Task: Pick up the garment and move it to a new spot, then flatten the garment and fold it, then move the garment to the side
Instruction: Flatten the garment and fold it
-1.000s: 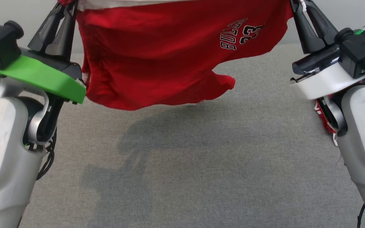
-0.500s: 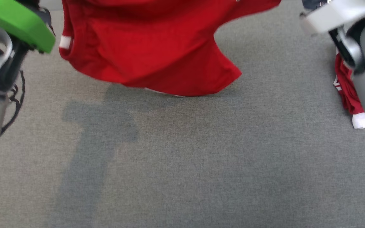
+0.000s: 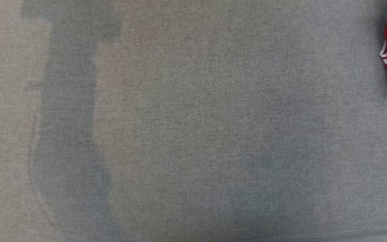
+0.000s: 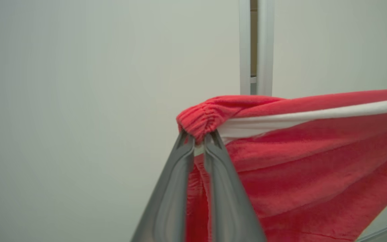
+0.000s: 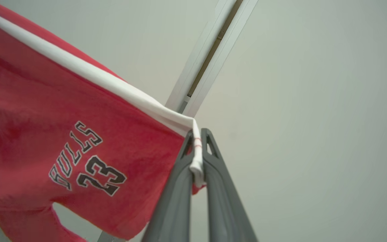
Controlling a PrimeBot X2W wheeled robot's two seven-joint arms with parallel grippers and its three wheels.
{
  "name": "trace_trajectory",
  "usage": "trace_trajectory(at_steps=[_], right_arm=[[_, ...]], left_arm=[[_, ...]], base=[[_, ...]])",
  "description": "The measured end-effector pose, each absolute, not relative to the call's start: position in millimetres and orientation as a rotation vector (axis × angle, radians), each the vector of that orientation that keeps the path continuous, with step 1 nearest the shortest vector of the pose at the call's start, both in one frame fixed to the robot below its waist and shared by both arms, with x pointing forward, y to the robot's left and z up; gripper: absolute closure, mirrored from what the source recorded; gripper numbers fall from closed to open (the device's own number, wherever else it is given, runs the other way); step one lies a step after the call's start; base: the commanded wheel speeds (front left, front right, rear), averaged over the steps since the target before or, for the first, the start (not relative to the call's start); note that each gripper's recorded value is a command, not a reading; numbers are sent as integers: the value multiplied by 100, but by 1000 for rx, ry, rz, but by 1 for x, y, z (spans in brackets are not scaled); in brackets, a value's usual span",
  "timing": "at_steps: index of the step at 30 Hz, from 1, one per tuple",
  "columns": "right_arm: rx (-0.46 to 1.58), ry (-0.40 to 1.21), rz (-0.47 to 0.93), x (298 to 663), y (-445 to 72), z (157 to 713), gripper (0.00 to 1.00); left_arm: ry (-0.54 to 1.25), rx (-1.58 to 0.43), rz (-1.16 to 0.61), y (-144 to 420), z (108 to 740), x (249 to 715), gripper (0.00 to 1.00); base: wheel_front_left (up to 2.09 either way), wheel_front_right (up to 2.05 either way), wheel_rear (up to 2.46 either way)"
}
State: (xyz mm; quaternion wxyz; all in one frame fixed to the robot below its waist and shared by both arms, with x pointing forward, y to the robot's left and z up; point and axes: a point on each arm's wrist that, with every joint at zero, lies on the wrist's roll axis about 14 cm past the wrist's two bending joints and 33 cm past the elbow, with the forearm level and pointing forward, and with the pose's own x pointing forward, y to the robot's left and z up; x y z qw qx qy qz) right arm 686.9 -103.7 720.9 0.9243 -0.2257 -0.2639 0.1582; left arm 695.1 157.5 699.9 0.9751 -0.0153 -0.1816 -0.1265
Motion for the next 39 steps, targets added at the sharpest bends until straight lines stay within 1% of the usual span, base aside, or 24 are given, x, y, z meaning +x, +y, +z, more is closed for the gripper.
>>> trace_trajectory(at_steps=[3,7,10,13,16,19,28,32,39], right_arm=[[-456,-510,326,697,-100,698,100],[-457,-378,374,699,-92,625,100],[-457,-269,417,689,-88,571,100],[-462,-185,464,676,-84,531,100],[-439,-94,526,650,-75,490,100],[-422,-46,548,629,-80,474,100],[-399,37,638,571,-76,458,100],[-384,90,641,549,-84,453,100],[-394,181,684,504,-94,442,100]], left_arm=[[-317,-75,-239,155,666,710,100],[-228,-104,-228,153,612,717,100],[-111,-141,-224,148,557,707,100],[-53,-159,-225,145,529,693,100],[28,-141,-246,141,491,665,100],[104,-71,-308,130,461,631,100],[203,9,-349,149,435,552,100],[272,58,-426,140,417,507,100],[282,129,-501,141,425,461,100]], base=[[0,0,0],[0,0,0],[0,0,0],[0,0,0],[0,0,0],[0,0,0],[0,0,0],[0,0,0],[0,0,0]])
